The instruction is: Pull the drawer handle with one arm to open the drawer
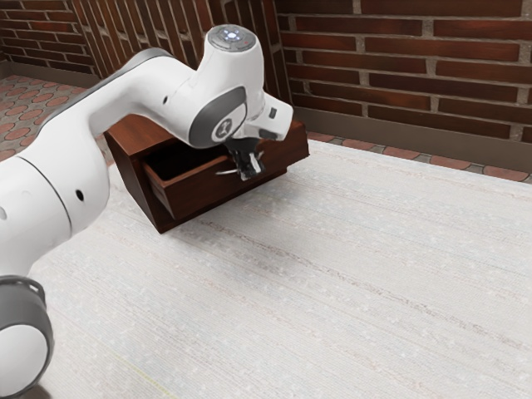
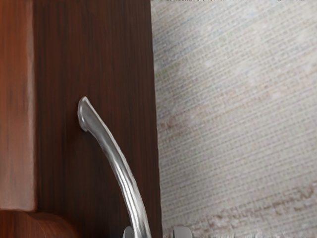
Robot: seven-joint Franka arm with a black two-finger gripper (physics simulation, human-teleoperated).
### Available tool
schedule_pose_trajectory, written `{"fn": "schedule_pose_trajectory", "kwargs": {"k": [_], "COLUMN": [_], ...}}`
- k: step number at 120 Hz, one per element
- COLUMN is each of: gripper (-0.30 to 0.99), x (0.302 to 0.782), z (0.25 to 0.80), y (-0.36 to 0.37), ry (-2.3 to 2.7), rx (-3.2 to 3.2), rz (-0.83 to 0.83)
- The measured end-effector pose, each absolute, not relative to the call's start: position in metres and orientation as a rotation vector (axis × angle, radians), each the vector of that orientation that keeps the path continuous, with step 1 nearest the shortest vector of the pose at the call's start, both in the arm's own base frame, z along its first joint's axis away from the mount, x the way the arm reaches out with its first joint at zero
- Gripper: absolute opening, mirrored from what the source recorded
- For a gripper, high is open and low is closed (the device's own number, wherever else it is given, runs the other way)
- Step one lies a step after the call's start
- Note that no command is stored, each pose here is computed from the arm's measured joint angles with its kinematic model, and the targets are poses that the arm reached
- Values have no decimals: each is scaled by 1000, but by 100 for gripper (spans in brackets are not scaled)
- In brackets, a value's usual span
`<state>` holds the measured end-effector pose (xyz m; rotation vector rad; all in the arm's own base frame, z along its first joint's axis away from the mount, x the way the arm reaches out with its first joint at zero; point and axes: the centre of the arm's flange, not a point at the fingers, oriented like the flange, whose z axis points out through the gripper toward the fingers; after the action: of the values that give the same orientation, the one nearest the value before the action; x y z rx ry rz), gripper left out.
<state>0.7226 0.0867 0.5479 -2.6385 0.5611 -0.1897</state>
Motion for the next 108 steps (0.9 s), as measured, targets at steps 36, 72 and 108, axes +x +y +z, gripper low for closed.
{"fn": "schedule_pose_trajectory", "kwargs": {"k": [36,72,108], "gripper": [-4,-2,-14], "x": [709,711,712], "z": [549,545,547], "y": [42,23,30], "ry": [610,605,561], "rx": [-2643,-2673,-2671], "rz": [-166,-176,-194]}}
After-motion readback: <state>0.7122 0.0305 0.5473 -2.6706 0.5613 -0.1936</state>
